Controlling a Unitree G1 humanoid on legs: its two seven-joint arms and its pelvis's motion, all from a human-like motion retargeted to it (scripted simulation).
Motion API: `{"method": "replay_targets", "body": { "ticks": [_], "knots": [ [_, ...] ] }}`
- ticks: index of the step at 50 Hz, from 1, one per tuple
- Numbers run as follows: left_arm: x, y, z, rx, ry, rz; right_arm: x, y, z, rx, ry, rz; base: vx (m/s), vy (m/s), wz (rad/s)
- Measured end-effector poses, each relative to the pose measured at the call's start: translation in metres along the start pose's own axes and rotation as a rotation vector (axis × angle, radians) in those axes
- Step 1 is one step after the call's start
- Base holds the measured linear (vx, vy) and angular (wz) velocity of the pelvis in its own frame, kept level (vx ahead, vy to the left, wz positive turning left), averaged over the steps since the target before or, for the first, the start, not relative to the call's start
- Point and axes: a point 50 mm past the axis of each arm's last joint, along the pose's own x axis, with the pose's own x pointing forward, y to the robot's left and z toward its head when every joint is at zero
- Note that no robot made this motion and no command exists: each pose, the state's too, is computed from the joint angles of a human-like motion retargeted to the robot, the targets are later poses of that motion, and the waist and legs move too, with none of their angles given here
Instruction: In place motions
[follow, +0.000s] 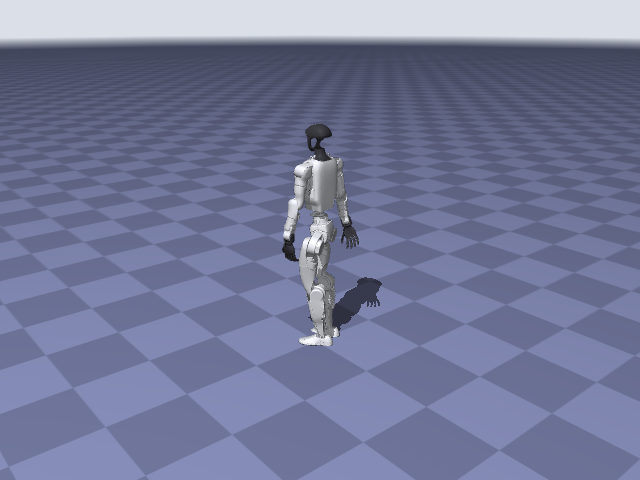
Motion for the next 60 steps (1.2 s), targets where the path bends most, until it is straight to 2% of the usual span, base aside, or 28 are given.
{"method": "replay_targets", "body": {
  "ticks": [8, 14, 17, 20, 25, 30, 34, 38, 43, 47, 54, 60],
  "knots": [
    [-0.015, 0.002, 0.075, -0.039, -0.289, 0.016, -0.002, -0.018, -0.035, 0.218, 0.055, -0.086, -0.03, 0.07, -0.2],
    [-0.015, 0.002, 0.072, 0.013, -0.303, 0.032, 0.0, -0.004, -0.021, 0.314, 0.02, -0.086, 0.07, 0.0, 0.51],
    [-0.005, -0.008, 0.044, 0.031, -0.211, 0.002, 0.002, 0.011, -0.003, 0.363, -0.035, -0.036, 0.17, -0.06, 0.48],
    [0.005, -0.017, -0.009, -0.001, -0.046, -0.021, -0.003, 0.019, 0.039, 0.339, -0.168, 0.014, 0.19, -0.07, 0.36],
    [0.002, -0.025, -0.106, -0.14, 0.23, -0.01, -0.033, 0.019, 0.129, 0.071, -0.439, 0.049, 0.14, -0.04, 0.02],
    [-0.03, -0.041, -0.209, -0.286, 0.546, -0.091, -0.099, 0.028, 0.225, -0.215, -0.803, 0.018, 0.07, -0.03, -0.13],
    [-0.053, -0.044, -0.252, -0.3, 0.667, -0.13, -0.139, 0.036, 0.261, -0.302, -0.995, -0.006, 0.02, -0.02, -0.05],
    [-0.06, -0.042, -0.264, -0.309, 0.691, -0.105, -0.154, 0.038, 0.271, -0.318, -1.077, -0.012, 0.0, -0.06, -0.04],
    [-0.044, -0.036, -0.236, -0.334, 0.609, -0.057, -0.129, 0.036, 0.251, -0.281, -0.991, -0.003, -0.01, -0.08, -0.1],
    [-0.018, -0.027, -0.176, -0.316, 0.443, -0.01, -0.085, 0.027, 0.208, -0.226, -0.771, -0.005, -0.04, -0.07, -0.13],
    [0.004, -0.011, -0.036, -0.181, 0.076, 0.001, -0.012, 0.017, 0.075, -0.04, -0.279, -0.008, 0.0, 0.0, 0.0],
    [-0.012, -0.019, 0.081, -0.106, -0.318, -0.046, 0.01, 0.035, -0.048, 0.216, 0.065, 0.047, 0.0, 0.0, 0.0]
  ]
}}
